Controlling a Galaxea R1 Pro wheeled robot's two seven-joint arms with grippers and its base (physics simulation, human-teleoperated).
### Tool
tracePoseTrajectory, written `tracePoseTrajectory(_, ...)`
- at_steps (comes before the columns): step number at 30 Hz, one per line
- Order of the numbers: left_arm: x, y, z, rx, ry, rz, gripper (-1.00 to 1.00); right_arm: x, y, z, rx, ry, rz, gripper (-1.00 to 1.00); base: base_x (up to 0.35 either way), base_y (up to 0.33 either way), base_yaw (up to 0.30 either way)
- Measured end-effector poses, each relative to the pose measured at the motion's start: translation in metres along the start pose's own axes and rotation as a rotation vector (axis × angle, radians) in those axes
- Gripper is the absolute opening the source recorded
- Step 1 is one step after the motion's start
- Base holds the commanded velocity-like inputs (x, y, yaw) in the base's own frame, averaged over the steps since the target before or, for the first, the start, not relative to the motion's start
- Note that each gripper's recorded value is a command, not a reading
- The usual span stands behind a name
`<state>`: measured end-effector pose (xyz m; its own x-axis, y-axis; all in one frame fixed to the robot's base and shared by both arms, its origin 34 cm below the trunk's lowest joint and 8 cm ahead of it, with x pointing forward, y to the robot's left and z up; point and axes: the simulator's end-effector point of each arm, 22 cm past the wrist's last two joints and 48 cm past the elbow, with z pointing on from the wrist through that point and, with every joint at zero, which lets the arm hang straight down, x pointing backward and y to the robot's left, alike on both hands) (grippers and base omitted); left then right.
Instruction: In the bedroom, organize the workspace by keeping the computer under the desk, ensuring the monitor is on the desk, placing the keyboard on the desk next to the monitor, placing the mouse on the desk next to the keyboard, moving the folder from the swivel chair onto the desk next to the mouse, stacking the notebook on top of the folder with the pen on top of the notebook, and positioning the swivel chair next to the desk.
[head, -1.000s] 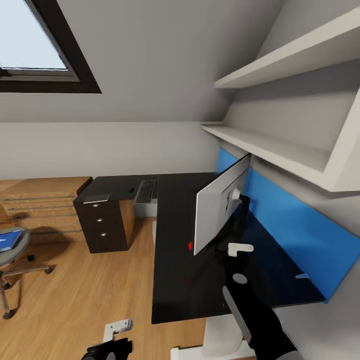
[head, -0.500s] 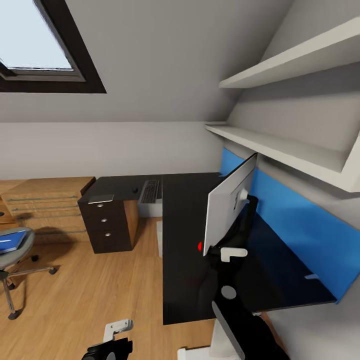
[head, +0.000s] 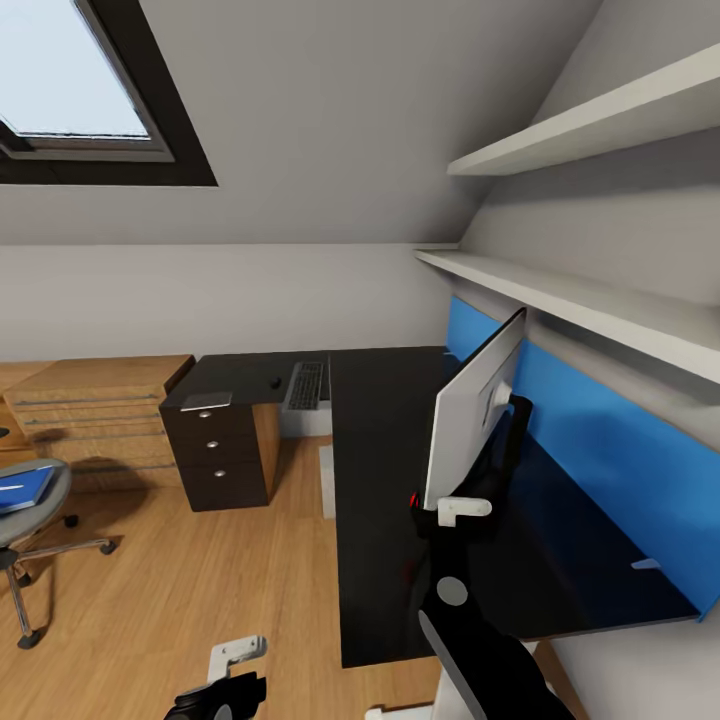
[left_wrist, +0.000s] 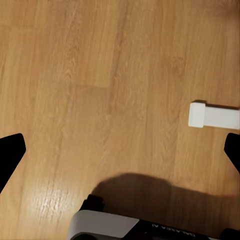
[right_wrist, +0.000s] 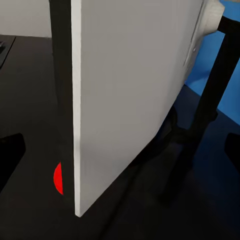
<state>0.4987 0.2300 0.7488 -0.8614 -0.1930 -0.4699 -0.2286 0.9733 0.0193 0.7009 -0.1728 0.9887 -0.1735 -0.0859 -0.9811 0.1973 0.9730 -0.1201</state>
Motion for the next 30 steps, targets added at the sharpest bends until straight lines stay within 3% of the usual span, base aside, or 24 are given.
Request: tracePoseTrajectory(30,0.015,-0.002,0.005,-0.002,0.031,0.01,1.0,0.001,-0.004,0.001,0.009,0.003,0.004,1.0,0.119,0.012,0.0)
